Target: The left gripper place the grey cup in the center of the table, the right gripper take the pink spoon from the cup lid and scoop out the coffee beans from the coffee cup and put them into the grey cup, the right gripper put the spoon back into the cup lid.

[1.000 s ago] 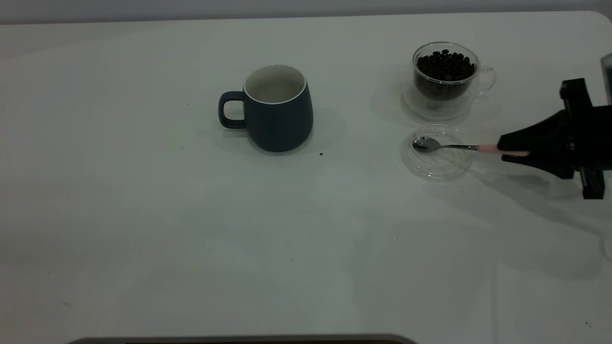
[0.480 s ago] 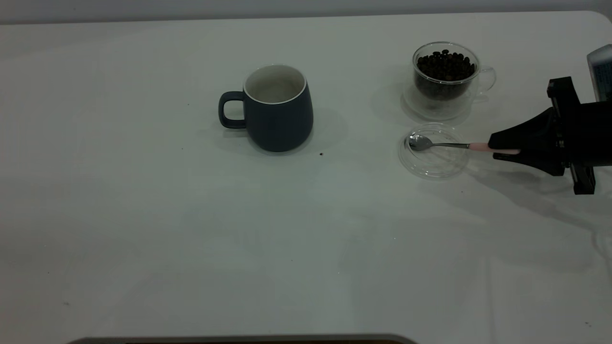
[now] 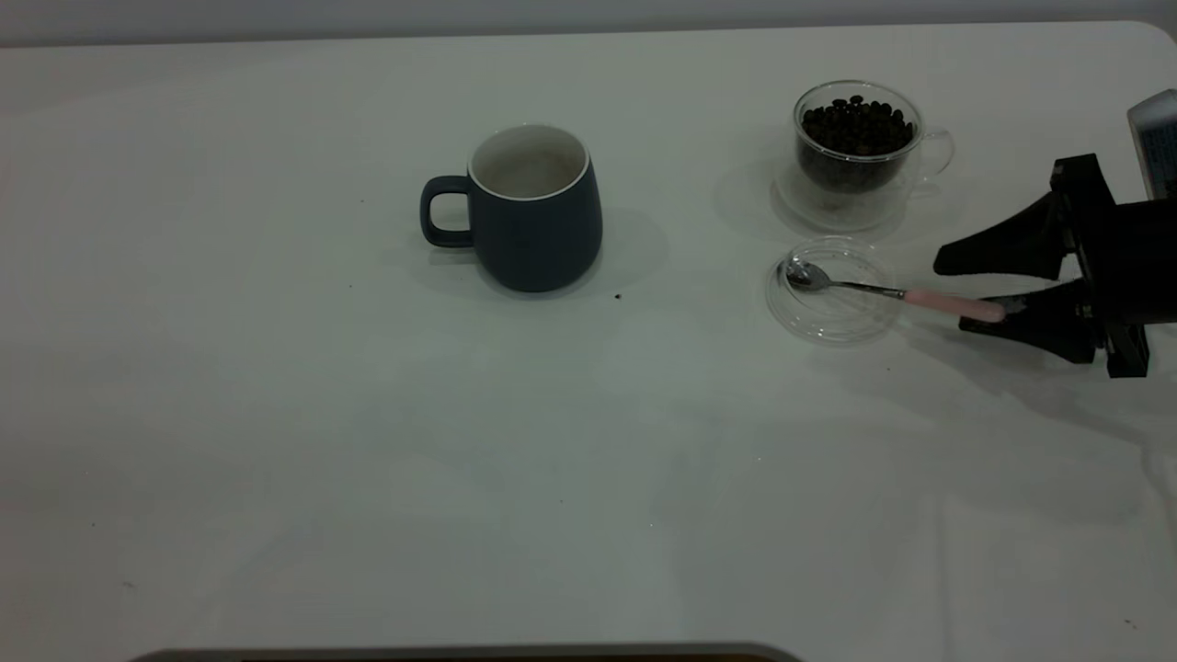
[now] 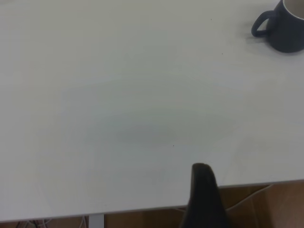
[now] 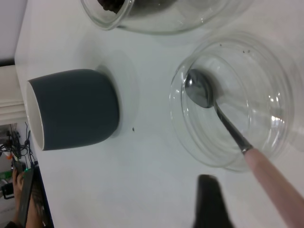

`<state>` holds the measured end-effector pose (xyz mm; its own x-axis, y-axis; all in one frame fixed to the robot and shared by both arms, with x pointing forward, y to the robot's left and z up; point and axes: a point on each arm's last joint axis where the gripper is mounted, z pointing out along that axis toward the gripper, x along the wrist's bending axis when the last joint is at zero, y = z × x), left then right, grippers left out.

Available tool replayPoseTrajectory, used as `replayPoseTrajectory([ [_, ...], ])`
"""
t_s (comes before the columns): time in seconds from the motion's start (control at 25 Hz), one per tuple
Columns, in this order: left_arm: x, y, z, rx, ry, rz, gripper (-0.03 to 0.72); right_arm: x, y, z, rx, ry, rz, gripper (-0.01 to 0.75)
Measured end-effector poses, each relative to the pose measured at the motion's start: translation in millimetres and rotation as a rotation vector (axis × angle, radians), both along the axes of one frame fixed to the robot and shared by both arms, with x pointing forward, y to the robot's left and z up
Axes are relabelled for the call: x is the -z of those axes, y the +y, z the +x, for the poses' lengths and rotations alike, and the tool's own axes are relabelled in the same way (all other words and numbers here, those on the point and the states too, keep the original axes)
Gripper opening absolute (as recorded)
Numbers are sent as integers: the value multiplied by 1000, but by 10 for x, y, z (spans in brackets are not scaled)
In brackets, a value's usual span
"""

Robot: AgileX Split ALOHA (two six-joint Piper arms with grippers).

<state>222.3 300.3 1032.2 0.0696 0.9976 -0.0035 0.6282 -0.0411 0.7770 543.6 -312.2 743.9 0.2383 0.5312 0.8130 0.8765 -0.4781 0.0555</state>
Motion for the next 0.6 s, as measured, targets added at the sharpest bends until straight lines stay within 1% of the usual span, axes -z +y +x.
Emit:
replayPoseTrajectory([
  [0.04, 0, 0, 0, 0, 0, 0, 586, 0, 0, 0, 0, 0, 0, 582],
  [0.12, 0, 0, 0, 0, 0, 0, 586, 2, -1, -1, -1, 1, -3, 612],
  [0.28, 0, 0, 0, 0, 0, 0, 586, 1, -39, 0, 1, 12, -39, 620],
  [0.4, 0, 0, 0, 0, 0, 0, 586, -89, -102, 32, -1, 32, -123, 618],
  [0.6, 0, 0, 0, 0, 0, 0, 586, -448, -299, 124, 17, 37, -333, 608],
])
